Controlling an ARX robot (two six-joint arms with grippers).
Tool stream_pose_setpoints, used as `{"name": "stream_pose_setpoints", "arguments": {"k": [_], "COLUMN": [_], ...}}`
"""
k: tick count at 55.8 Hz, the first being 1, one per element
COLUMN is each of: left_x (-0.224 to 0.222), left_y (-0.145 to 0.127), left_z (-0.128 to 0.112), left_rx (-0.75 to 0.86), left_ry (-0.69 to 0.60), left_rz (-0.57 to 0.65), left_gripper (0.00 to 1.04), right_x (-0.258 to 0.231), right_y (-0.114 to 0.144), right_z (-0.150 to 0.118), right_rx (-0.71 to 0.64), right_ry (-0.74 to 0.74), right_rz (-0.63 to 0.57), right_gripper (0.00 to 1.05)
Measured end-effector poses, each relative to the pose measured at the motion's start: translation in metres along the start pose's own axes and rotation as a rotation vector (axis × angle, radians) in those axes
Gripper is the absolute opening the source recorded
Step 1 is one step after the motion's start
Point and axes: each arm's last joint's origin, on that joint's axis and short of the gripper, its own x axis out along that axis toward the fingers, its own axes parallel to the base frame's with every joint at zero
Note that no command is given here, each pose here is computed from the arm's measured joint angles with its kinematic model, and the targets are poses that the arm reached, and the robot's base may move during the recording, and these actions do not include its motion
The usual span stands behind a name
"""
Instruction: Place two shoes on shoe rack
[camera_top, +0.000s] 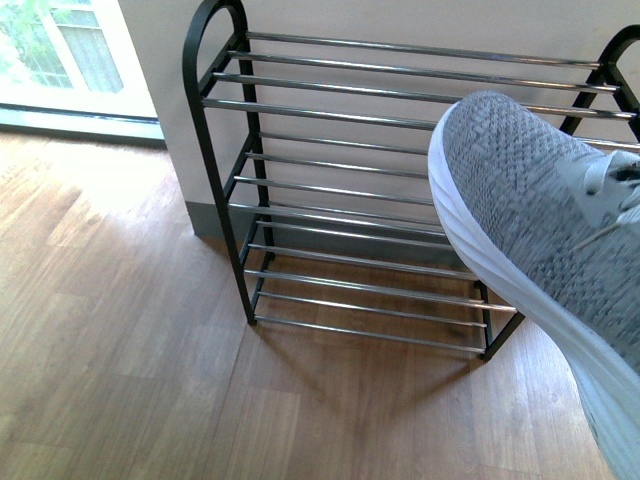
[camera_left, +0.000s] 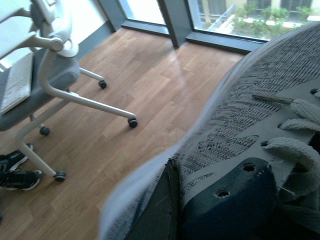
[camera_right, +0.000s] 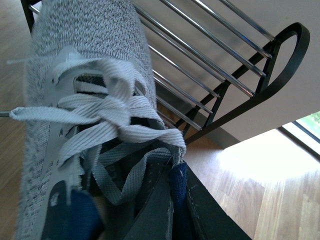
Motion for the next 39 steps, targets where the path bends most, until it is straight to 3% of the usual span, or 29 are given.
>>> {"name": "stream_pose_setpoints", "arguments": {"k": [6,10,17,26,39], "left_x": [-0.001,-0.001,-0.001,-0.001,-0.001], "left_y": [-0.002,-0.002,-0.001,-0.001,-0.001], "left_z": [-0.001,0.000,0.000,0.000,0.000], "left_rx": [0.004,0.004,0.004,0.004,0.004], "left_ry": [0.005,0.001,-0.003,0.001,-0.001], "left_rz": [-0.035,-0.020,0.001,-0.014,-0.007], "left_gripper": [0.01,0.01,0.01,0.01,0.01], "right_x": [0.002,0.004,0.020,0.063,0.146], "right_y": [0.002,-0.001,-0.017,-0.033,-0.039], "right_z": [0.004,0.015,0.059,0.104,0.134], "right_rx": [0.172,0.217,0.280,0.336,0.370], "right_ry": [-0.254,-0.311,-0.385,-0.366,-0.262], "right_rz": [0.139,0.133,0.076,0.035,-0.048], "right_gripper": [0.01,0.01,0.01,0.01,0.01]}}
